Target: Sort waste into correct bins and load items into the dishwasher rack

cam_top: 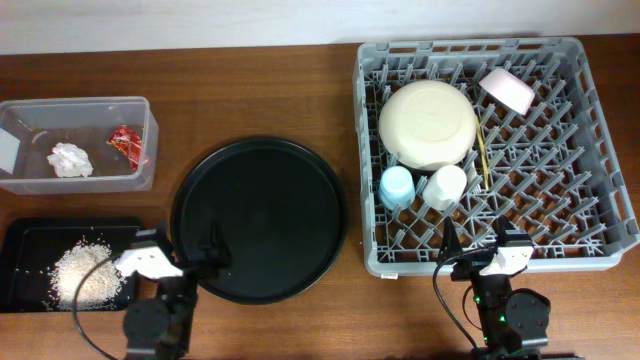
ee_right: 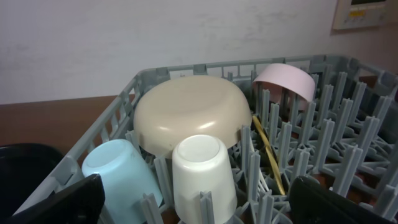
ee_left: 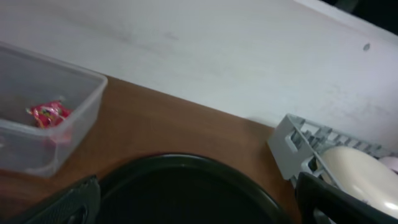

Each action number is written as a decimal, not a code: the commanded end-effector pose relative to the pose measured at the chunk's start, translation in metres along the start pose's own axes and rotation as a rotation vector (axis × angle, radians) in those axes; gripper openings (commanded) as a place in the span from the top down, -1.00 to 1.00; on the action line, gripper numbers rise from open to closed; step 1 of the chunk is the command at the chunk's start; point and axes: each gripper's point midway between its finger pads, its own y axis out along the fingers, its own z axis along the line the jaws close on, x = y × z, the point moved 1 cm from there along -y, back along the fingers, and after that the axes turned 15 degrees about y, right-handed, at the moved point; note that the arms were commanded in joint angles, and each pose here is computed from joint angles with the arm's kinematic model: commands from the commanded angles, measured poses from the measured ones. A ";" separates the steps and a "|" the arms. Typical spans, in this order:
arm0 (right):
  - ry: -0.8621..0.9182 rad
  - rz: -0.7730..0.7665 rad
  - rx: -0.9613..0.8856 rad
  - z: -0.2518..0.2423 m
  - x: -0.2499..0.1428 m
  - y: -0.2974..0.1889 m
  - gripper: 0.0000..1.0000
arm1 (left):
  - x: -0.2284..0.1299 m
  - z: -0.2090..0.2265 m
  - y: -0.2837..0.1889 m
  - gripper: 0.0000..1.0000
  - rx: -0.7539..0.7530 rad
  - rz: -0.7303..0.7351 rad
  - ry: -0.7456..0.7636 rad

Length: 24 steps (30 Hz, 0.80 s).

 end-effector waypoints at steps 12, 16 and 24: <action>0.008 -0.001 -0.020 -0.004 -0.001 0.000 -0.96 | -0.048 -0.013 -0.005 -0.99 -0.062 -0.007 0.294; 0.008 -0.001 -0.020 -0.004 -0.001 0.000 -0.96 | -0.048 -0.013 -0.005 -0.99 -0.060 -0.009 0.365; 0.008 -0.001 -0.020 -0.004 -0.001 0.000 -0.96 | -0.048 -0.013 -0.005 -0.99 -0.061 -0.009 0.365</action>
